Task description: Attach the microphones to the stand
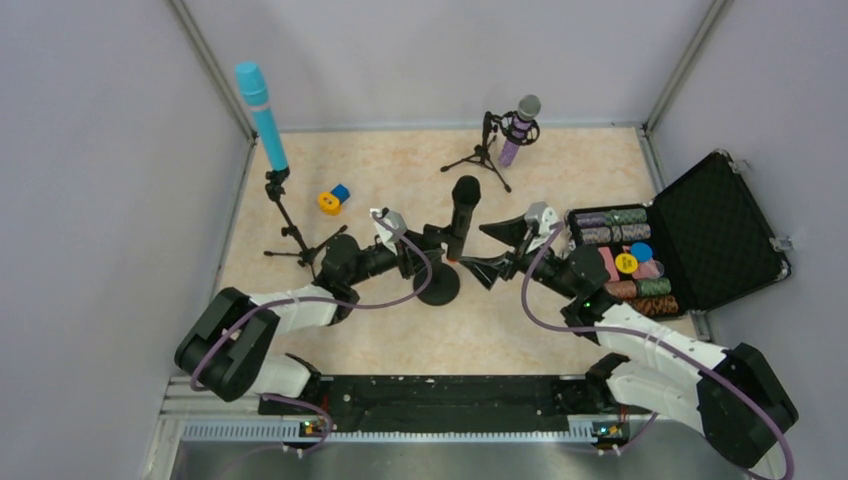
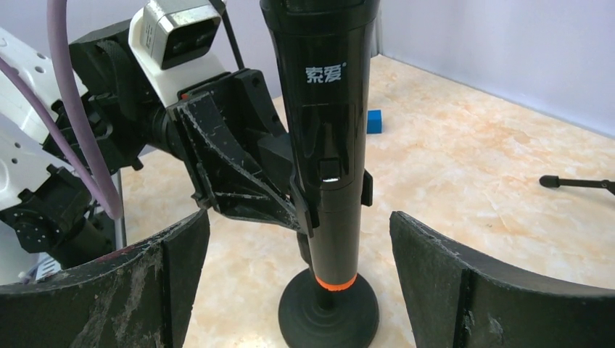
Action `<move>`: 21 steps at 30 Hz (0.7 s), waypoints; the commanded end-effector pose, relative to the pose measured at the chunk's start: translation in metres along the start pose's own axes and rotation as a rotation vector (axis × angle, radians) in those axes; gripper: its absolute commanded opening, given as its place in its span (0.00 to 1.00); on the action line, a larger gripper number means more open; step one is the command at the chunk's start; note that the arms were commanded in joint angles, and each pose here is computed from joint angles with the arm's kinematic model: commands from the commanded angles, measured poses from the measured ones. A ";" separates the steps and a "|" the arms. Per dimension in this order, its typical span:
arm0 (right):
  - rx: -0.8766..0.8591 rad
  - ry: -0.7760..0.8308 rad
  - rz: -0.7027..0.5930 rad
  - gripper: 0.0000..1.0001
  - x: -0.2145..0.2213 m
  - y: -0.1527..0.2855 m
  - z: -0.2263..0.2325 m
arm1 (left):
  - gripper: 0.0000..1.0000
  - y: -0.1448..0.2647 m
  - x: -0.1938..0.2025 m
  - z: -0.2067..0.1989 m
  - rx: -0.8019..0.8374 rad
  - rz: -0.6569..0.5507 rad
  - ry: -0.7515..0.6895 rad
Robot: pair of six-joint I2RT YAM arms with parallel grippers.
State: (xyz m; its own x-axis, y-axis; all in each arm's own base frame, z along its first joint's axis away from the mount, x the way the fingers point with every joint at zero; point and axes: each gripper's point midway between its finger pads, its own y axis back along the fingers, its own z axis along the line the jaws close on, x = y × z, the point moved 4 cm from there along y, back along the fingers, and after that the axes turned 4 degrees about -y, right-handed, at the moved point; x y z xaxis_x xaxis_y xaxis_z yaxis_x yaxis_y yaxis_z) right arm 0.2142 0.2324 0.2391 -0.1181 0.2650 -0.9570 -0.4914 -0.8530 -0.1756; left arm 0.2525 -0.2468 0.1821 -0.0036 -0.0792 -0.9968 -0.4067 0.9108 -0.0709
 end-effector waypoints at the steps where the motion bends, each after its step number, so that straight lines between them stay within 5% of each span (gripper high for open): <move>1: -0.008 0.037 -0.020 0.92 -0.004 0.003 0.004 | 0.11 -0.001 -0.004 -0.001 0.009 -0.040 -0.016; 3: -0.003 0.044 -0.004 0.92 0.002 0.006 0.003 | 0.00 -0.001 -0.006 -0.001 0.011 -0.050 -0.022; 21: -0.073 0.121 0.073 0.89 0.040 0.019 0.004 | 0.00 -0.005 -0.105 -0.033 0.050 -0.224 -0.149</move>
State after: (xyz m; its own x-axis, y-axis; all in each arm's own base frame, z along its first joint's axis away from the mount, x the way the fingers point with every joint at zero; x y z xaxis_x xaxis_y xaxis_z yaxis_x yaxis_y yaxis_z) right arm 0.2010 0.2212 0.1866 -0.1175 0.1147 -0.9864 -0.4778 -0.8773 -0.0451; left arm 0.2301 -0.2504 0.2096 -0.0046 -0.0859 -0.9963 -0.3751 0.9237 -0.0779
